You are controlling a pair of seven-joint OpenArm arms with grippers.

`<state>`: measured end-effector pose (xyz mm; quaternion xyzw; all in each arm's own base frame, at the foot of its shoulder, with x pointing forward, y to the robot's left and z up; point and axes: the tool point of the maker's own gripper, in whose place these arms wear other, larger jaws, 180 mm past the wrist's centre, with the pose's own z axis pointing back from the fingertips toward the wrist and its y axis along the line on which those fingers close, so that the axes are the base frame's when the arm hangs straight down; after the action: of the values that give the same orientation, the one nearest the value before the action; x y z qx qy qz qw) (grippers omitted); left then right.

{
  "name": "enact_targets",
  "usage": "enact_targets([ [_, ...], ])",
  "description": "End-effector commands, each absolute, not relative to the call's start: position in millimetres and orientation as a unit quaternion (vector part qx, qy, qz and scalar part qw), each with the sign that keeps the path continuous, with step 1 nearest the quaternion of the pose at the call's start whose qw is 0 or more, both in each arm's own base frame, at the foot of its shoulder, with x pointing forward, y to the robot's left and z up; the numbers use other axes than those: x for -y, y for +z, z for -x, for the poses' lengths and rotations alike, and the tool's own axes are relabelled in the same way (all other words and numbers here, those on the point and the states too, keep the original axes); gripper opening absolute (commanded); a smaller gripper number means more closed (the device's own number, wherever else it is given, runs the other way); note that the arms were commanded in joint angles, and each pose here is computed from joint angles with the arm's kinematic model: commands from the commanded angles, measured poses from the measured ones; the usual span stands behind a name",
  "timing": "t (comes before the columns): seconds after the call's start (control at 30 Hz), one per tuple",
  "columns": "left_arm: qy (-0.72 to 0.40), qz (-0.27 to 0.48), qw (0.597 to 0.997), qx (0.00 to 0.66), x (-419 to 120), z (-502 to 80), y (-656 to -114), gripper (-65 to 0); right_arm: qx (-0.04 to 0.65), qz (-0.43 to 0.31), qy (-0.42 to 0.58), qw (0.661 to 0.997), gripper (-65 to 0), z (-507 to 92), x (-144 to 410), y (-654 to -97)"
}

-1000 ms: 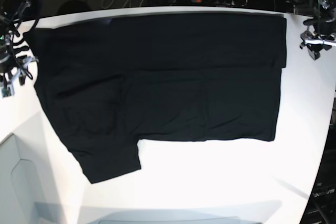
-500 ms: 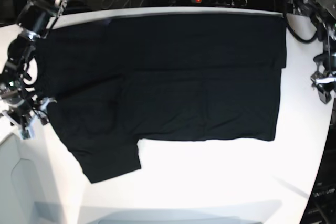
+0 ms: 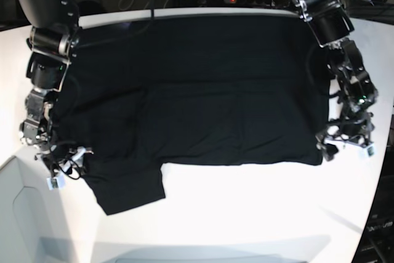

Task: Fold the T-shirt properly
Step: 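Move both grippers to the hem edge and grasp its corners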

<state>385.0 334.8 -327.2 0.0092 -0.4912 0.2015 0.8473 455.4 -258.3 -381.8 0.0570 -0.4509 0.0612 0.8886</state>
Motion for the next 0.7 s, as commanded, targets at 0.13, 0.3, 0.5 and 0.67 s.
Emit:
enact_targets([
  [0.13, 0.155, -0.019, 0.84, 0.52, -332, -422, -327, -12.8, 0.507, -0.028, -0.003, 0.861, -31.7, -472, 289, -369],
  [0.3, 0.168, -0.011, 0.846, 0.507, -333, -444, -347, -12.8, 0.509, -0.041, -0.032, 0.859, -31.7, -472, 288, -386],
  [0.5, 0.205, 0.002, 0.848, 0.488, -337, -459, -366, -12.8, 0.496, -0.058, -0.048, 0.865, -31.7, -461, 280, -410],
  [0.67, 0.19, -0.003, 0.855, 0.483, -330, -472, -375, -12.8, 0.491, -0.066, -0.047, 0.867, -32.2, -459, 269, -417],
])
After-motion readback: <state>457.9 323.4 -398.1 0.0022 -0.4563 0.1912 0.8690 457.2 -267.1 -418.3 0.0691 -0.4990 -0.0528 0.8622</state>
